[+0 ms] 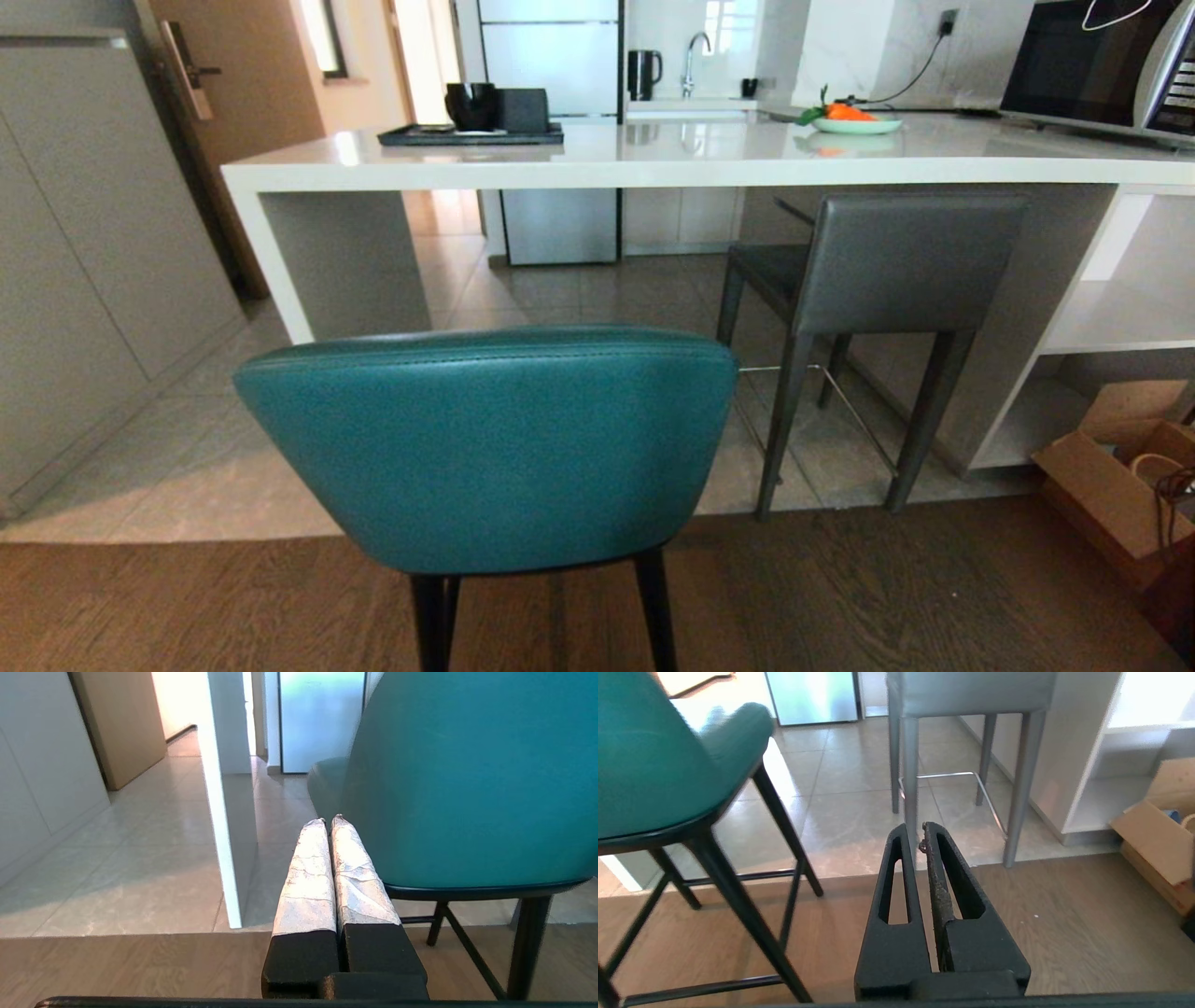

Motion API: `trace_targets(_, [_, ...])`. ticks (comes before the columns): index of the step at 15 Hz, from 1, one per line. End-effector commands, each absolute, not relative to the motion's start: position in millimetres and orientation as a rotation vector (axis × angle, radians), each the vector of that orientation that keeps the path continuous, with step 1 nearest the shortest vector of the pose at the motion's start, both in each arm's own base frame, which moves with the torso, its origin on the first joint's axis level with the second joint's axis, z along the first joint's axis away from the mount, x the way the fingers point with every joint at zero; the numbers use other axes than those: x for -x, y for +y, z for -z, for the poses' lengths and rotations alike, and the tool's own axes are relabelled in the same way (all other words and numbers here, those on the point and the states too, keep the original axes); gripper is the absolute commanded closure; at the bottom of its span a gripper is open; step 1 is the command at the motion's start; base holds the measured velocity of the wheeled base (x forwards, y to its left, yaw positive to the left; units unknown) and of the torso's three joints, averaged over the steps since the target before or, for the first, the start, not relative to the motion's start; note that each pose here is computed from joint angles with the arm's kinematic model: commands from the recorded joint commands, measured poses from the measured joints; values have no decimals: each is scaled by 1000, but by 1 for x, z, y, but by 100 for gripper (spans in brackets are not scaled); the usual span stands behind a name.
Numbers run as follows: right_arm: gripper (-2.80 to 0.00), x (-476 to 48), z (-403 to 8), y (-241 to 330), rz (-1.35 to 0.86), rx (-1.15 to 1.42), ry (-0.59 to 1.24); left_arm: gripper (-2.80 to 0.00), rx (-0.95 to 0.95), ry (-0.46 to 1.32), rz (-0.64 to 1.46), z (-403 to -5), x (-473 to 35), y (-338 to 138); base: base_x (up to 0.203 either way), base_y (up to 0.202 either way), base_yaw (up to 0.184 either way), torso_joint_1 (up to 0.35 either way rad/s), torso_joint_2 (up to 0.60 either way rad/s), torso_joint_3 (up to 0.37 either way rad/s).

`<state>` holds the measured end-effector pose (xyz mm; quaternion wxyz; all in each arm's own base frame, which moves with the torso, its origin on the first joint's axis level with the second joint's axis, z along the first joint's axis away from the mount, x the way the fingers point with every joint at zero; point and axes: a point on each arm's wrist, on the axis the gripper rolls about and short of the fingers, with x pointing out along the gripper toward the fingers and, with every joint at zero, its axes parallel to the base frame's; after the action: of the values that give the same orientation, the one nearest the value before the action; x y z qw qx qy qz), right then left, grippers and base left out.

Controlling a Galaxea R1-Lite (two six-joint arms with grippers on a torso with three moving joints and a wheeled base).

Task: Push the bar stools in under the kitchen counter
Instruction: Push the blue chair back under the dining table

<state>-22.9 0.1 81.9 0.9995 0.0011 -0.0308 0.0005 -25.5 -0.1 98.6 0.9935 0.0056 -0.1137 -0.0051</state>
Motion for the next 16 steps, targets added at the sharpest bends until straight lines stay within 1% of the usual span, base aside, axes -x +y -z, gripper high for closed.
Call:
trace_targets(1, [0,21,-76,0,-2,-2,-39,0,-11,-189,11,-88,22,0,0,92,-4,3,1,2])
trace_targets(8, [0,21,-76,0,-2,-2,-40,0,-13,-186,11,-88,22,0,0,0,0,0,0,0])
trace_targets(11, [0,21,-76,0,-2,-2,-40,0,-14,-132,11,-82,21,0,0,0,0,0,0,0])
trace_targets(16, [0,21,-76,0,-2,-2,-39,0,-10,-135,10,-82,21,0,0,0,0,0,0,0])
